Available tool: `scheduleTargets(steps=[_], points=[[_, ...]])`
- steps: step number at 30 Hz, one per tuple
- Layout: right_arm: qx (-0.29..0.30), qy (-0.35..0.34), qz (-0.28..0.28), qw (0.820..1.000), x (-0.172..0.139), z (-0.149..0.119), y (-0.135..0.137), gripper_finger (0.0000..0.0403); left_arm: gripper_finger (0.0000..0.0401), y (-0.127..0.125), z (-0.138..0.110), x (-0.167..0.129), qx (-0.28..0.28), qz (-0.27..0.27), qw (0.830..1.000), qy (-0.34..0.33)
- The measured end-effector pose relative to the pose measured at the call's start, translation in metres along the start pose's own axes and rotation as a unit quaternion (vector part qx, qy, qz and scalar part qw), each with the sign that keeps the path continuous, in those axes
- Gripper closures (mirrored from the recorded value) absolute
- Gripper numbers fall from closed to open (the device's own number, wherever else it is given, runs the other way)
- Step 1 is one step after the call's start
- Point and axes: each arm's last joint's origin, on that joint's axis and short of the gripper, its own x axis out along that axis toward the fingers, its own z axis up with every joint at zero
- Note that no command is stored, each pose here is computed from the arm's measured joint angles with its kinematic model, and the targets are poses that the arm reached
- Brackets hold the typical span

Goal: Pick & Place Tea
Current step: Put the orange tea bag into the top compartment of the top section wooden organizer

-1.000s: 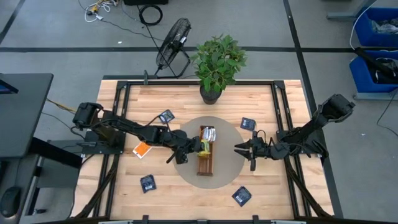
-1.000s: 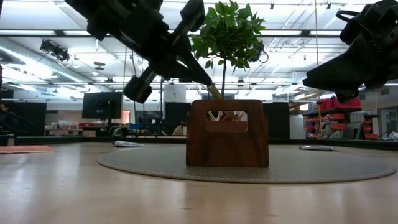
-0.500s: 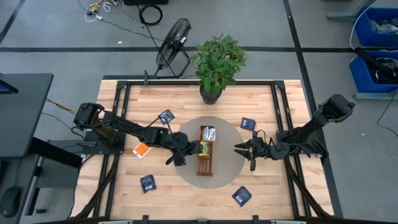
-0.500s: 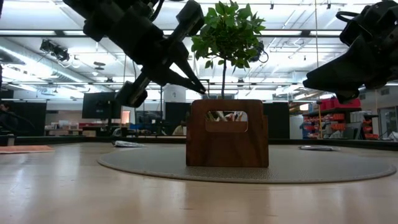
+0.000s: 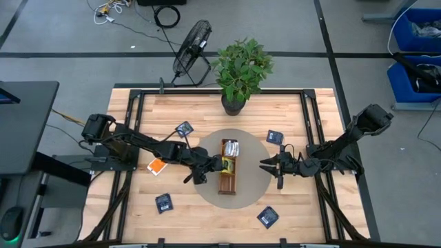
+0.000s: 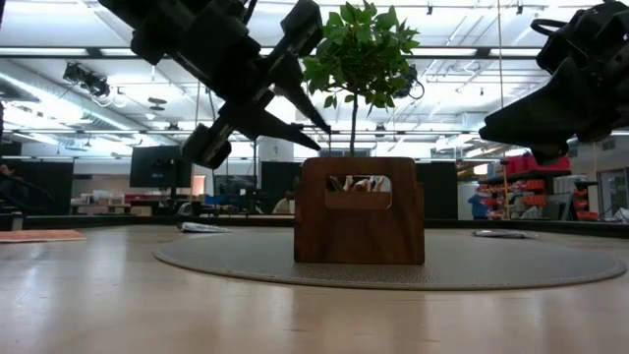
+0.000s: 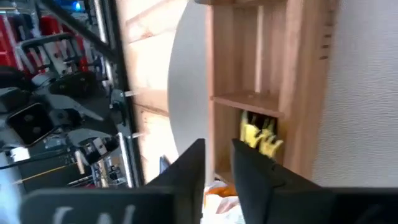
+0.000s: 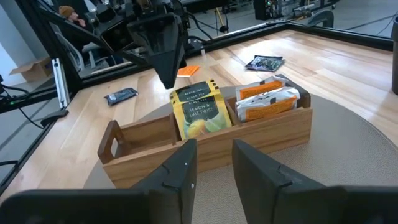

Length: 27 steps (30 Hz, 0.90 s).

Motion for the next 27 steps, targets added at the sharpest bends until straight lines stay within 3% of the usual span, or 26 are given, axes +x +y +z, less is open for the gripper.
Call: scheduleTargets(steps=[4,6,9,12,18,27], points=[[0.002,0.0,0.0,1.0,0.0,0.0,0.0,0.0292,0.0284,0.005,0.004,-0.001,-0.016,0.031,0.999,0.026],[0.002,0.0,0.0,1.0,0.0,0.0,0.0,0.0292,0.0271,0.011,0.007,-0.002,-0.066,0.067,0.994,0.052],[0.002,0.0,0.0,1.0,0.0,0.0,0.0,0.0292,0.0262,0.02,0.012,-0.005,-0.176,0.123,0.974,0.072],[0.001,0.0,0.0,1.0,0.0,0.0,0.0,0.0292,0.0265,0.024,0.016,-0.007,-0.285,0.159,0.943,0.069],[0.001,0.0,0.0,1.0,0.0,0.0,0.0,0.0292,0.0281,0.024,0.016,-0.007,-0.463,0.172,0.869,0.038],[0.001,0.0,0.0,1.0,0.0,0.0,0.0,0.0292,0.0316,0.024,0.018,-0.006,-0.642,0.154,0.751,-0.025]])
